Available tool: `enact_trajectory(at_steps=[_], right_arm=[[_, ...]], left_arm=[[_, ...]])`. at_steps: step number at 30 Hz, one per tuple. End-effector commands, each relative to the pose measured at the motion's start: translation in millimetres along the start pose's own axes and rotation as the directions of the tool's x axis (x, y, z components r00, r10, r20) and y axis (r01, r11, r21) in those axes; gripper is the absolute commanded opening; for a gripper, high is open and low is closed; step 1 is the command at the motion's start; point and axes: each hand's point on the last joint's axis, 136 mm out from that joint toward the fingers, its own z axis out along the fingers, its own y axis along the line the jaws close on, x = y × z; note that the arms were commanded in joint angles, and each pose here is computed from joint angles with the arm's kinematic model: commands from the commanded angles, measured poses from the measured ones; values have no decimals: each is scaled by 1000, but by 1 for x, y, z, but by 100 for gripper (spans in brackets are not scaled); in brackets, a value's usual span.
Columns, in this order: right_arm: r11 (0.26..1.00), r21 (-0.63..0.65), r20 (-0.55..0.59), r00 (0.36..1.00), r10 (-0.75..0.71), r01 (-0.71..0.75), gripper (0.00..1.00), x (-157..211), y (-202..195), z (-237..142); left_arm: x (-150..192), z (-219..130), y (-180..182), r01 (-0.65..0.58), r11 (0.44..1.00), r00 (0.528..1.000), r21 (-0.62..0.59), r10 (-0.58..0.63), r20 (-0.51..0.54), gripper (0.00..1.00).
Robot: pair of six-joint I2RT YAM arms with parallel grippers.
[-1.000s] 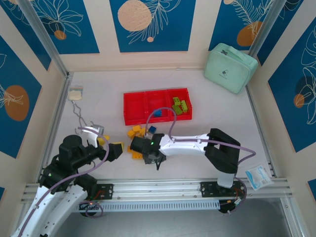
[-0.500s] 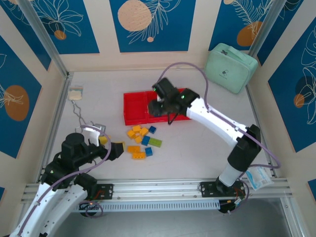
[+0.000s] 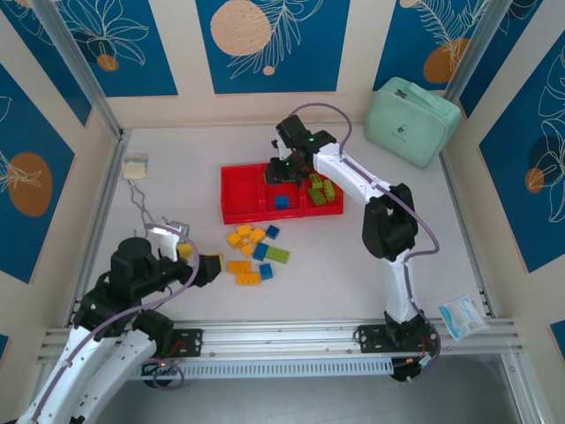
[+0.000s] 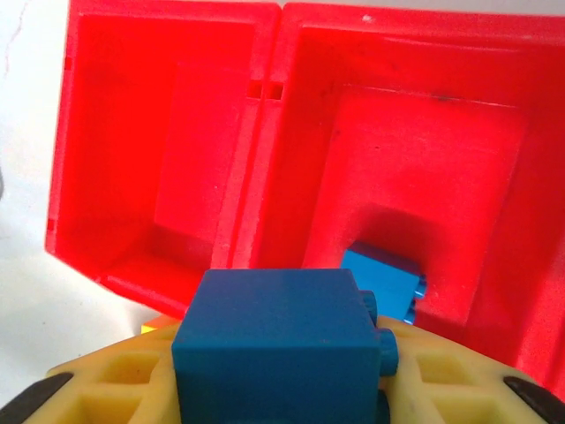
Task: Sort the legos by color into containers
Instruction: Place the lego in the container.
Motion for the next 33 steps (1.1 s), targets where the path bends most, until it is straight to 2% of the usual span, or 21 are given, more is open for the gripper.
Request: enact_trajectory(at_steps=[1, 9, 13, 20, 26, 33], right_arm=[[999, -44, -39, 999, -15, 14, 39, 2, 8, 2], [999, -30, -63, 998, 29, -31, 47, 4, -12, 20], [999, -20, -68, 997, 28, -29, 58, 7, -15, 20], [1000, 1, -56, 998, 13, -13, 70, 13, -9, 3], [1000, 3, -18, 1000, 8, -8, 74, 29, 5, -27], [998, 18, 2, 998, 61, -61, 74, 73, 15, -39]], left_arm=[[3, 3, -1, 6, 1000, 1000, 2, -6, -20, 99], [4, 5, -2, 10, 1000, 999, 12, -10, -33, 99], [4, 5, -2, 12, 1000, 999, 12, -11, -33, 99], [6, 7, -4, 14, 1000, 999, 28, -13, -42, 99], [5, 7, -4, 15, 1000, 999, 26, -14, -44, 99], [5, 7, -3, 14, 1000, 999, 24, -13, -43, 99]])
